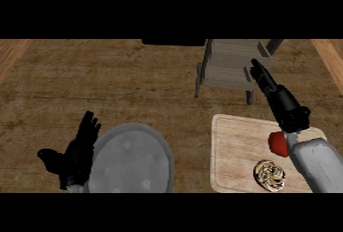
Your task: Pick the bell pepper from the cutting board and place it in the tiered basket
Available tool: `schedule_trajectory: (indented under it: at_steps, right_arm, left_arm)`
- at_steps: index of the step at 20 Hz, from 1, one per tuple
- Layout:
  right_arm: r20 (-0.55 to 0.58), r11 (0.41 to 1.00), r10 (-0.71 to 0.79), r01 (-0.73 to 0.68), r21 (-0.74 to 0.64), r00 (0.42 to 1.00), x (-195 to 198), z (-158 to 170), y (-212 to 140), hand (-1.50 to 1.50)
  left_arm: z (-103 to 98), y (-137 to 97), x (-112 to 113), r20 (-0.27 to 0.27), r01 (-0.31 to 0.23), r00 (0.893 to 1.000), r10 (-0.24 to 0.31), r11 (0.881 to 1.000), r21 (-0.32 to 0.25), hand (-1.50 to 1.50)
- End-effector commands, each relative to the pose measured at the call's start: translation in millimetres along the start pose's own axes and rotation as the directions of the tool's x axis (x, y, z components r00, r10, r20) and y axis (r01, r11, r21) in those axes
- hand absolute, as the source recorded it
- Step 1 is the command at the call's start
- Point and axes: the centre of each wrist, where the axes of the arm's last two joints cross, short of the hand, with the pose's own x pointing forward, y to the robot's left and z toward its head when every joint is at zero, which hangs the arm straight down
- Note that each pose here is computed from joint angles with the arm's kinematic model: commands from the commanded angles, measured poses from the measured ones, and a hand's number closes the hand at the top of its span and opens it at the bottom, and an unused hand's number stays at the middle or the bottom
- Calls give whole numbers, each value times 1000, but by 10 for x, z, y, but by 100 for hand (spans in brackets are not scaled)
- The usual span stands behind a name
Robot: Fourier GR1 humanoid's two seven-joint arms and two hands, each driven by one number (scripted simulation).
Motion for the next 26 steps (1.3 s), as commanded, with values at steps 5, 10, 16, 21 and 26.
schedule_trajectory:
  at_steps: [5,10,16,21,26]
  right_arm:
    - [109,714,-550,534,-453,828,-670,674,122,150]
    - [355,464,-388,513,-722,851,-815,1067,74,-150]
    - [-433,660,-165,-227,-716,886,-1285,1978,-49,-150]
    - [-606,736,-116,-342,-585,787,-1025,1807,-411,-150]
    - [-673,902,-71,-241,-359,736,-478,1520,-583,-150]
  left_arm:
    - [61,791,-29,-111,233,969,-222,967,100,0]
    - [75,1049,35,-177,289,944,-277,956,44,0]
    - [0,1094,166,-156,301,942,-296,953,12,0]
    - [-128,1078,260,-158,314,937,-313,949,-17,0]
    - [-105,1156,211,-160,315,935,-316,948,-30,0]
